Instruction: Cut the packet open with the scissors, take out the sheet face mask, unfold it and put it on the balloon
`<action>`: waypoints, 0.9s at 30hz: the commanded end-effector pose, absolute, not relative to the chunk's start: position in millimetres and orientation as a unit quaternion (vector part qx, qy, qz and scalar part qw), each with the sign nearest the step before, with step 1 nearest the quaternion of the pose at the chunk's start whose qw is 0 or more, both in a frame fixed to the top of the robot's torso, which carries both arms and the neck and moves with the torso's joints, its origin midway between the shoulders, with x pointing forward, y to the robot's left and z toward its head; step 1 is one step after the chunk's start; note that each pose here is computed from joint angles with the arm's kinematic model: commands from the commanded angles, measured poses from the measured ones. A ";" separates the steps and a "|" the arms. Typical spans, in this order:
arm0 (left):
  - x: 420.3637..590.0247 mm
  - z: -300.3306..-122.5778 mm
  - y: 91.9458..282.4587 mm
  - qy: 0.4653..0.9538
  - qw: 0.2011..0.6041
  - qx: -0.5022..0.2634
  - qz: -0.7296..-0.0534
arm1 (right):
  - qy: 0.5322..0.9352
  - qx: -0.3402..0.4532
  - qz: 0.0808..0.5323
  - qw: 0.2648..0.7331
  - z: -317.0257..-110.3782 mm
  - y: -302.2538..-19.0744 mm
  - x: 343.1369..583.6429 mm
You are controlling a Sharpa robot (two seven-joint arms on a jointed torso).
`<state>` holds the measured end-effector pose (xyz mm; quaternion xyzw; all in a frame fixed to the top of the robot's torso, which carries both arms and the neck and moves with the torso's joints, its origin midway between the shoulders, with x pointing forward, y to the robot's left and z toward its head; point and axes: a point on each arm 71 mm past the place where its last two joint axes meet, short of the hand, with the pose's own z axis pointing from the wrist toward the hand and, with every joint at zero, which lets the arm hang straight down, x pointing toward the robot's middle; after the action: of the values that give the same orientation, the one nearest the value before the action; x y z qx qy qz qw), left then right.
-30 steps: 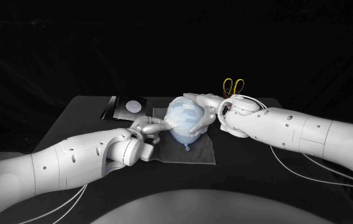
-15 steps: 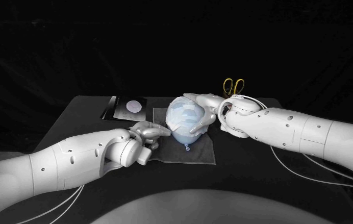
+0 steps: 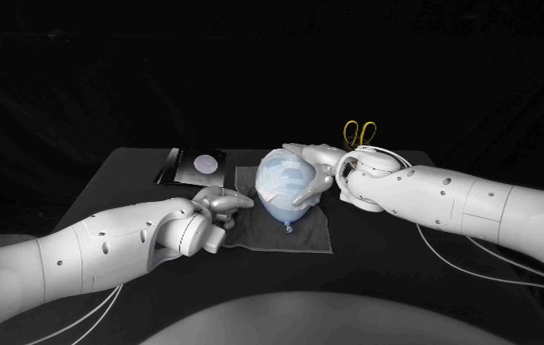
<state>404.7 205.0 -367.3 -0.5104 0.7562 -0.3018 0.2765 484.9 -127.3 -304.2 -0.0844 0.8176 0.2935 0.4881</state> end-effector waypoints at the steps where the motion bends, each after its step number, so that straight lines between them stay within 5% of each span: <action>1: 407.2 -361.5 200.3 0.754 0.306 -0.477 -0.330 | 0.824 -0.091 0.289 0.479 -307.5 -127.2 482.7; 18: 408.9 -353.5 187.7 0.796 0.377 -0.324 -0.345 | 0.824 -0.092 0.290 0.478 -307.6 -126.3 482.7; 27: 409.3 -358.3 187.4 0.814 0.366 -0.314 -0.323 | 0.825 -0.092 0.290 0.477 -307.7 -125.5 482.4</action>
<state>410.8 190.8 -356.8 -0.3381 0.7975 -0.3313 0.3741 484.8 -126.4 -304.2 -0.0849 0.8178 0.2939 0.4875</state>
